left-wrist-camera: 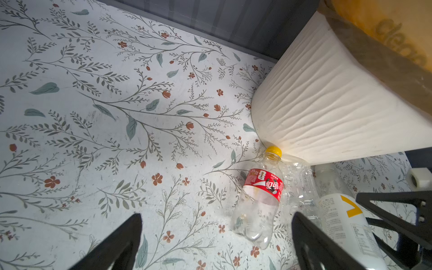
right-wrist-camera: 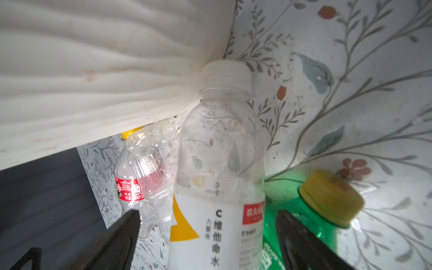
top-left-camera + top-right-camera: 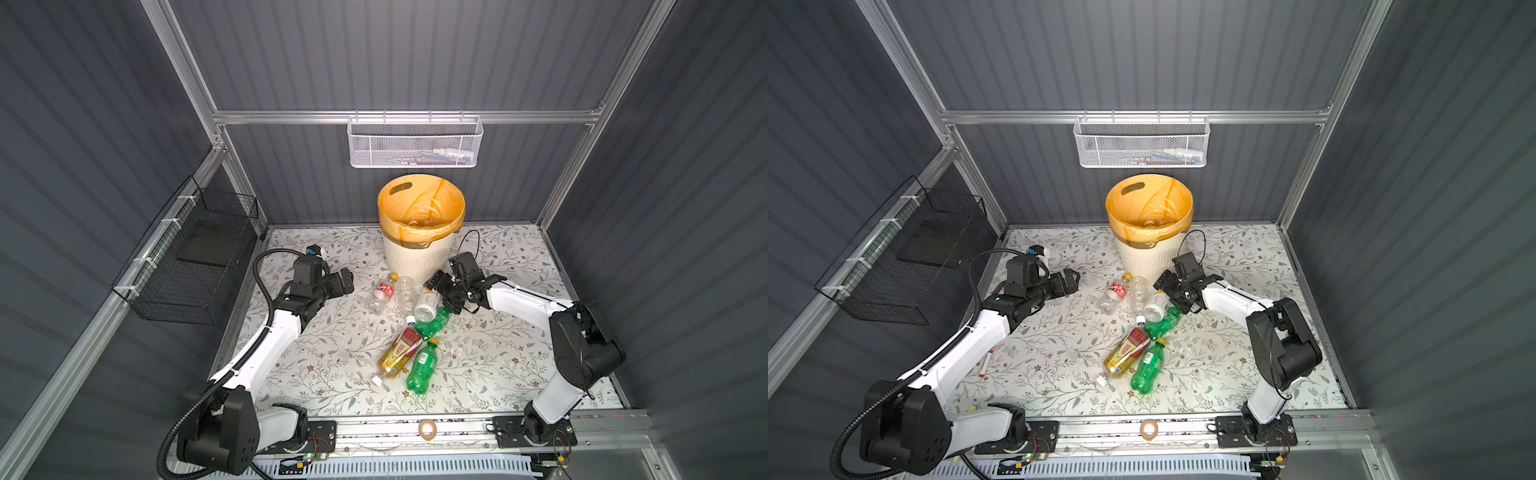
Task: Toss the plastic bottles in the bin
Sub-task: 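Lower the left gripper back while the right gripper reaches the white-label bottle, then close the right gripper around the white-cap white-label bottle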
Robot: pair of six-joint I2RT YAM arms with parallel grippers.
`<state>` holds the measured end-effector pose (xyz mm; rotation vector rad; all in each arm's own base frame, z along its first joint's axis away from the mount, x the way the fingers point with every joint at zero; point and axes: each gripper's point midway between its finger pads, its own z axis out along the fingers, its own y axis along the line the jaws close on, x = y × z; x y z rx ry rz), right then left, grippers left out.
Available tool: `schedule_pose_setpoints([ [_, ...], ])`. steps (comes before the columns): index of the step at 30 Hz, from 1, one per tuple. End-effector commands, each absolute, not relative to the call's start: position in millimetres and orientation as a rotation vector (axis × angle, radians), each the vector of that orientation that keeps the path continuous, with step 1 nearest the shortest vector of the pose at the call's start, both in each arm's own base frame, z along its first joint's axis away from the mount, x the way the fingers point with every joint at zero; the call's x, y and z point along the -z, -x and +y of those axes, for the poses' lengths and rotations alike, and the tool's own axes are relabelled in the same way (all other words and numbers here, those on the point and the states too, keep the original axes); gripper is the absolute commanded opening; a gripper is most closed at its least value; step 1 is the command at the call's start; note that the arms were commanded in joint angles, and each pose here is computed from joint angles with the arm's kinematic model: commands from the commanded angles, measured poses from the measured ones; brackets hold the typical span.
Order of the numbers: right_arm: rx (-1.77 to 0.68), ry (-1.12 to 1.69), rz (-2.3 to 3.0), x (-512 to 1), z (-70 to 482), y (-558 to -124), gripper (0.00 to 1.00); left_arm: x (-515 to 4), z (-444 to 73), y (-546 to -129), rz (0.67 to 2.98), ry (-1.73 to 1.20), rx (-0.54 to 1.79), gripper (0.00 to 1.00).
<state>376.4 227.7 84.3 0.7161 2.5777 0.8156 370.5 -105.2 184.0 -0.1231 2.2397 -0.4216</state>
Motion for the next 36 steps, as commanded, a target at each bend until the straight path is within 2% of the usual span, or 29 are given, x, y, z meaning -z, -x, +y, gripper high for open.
schedule_pose_setpoints([
  [1,-0.836,-0.722,2.570,-88.2,234.2,-383.1,0.92,-181.4,-106.8,-374.1,2.244,0.134,0.433,0.99],
  [8,-0.825,-0.756,2.580,-75.5,235.0,-384.7,0.91,-176.6,-105.7,-374.1,2.251,0.140,0.426,0.99],
  [31,-0.874,-0.776,2.545,-78.5,239.7,-387.3,0.61,-165.9,-107.2,-373.4,2.266,0.146,0.437,1.00],
  [36,-0.878,-0.776,2.527,-85.0,237.2,-386.1,0.59,-164.8,-107.9,-372.8,2.269,0.143,0.441,0.99],
])
